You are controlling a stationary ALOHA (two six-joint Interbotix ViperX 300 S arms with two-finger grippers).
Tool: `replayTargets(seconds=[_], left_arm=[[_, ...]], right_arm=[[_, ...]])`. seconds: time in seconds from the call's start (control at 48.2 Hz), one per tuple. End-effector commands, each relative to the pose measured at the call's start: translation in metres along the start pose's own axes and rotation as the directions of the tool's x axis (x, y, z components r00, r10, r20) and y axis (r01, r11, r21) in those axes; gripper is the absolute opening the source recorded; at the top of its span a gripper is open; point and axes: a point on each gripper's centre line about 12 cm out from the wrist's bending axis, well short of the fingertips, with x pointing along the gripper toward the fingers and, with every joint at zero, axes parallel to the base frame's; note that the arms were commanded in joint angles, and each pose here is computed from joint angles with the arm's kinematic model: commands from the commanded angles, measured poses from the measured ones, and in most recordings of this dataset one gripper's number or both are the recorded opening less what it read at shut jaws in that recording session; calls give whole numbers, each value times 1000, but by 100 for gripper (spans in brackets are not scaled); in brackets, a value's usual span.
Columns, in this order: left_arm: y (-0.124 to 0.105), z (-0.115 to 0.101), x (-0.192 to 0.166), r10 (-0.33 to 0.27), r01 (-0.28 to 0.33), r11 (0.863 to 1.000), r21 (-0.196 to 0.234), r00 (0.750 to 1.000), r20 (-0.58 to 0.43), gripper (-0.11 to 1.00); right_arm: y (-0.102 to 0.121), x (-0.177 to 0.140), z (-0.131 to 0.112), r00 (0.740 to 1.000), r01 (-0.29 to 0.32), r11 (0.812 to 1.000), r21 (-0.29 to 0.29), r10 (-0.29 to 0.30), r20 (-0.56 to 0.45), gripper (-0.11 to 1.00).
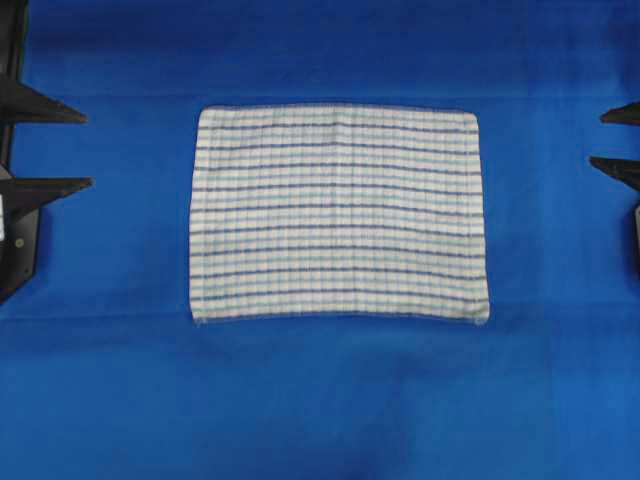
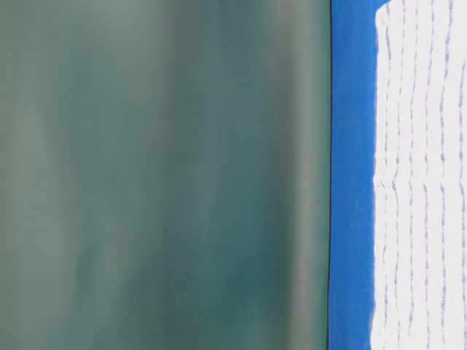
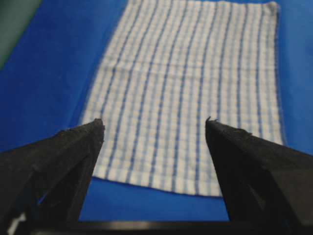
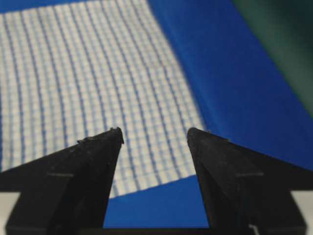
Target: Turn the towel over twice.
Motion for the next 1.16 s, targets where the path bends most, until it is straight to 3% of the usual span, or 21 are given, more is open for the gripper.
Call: replayTargets(seconds=[0.0, 0.207, 0.352, 1.14], left_arm=[[0, -1, -5, 5, -5, 1000, -8, 1000, 30, 78], [-1, -22, -1, 0, 0, 996, -91, 1000, -2, 78], [-2, -43, 5, 0, -4, 992, -125, 999, -32, 78], [-5, -44, 6, -15, 13, 994, -111, 1000, -21, 78]], right_arm=[[3, 1, -3, 999, -27, 1000, 4, 27, 19, 61], [3, 10, -30, 999, -41, 998, 46, 41, 2, 59], [2, 15, -43, 999, -30, 995, 91, 31, -13, 59], [5, 17, -45, 998, -53, 995, 85, 55, -14, 58]])
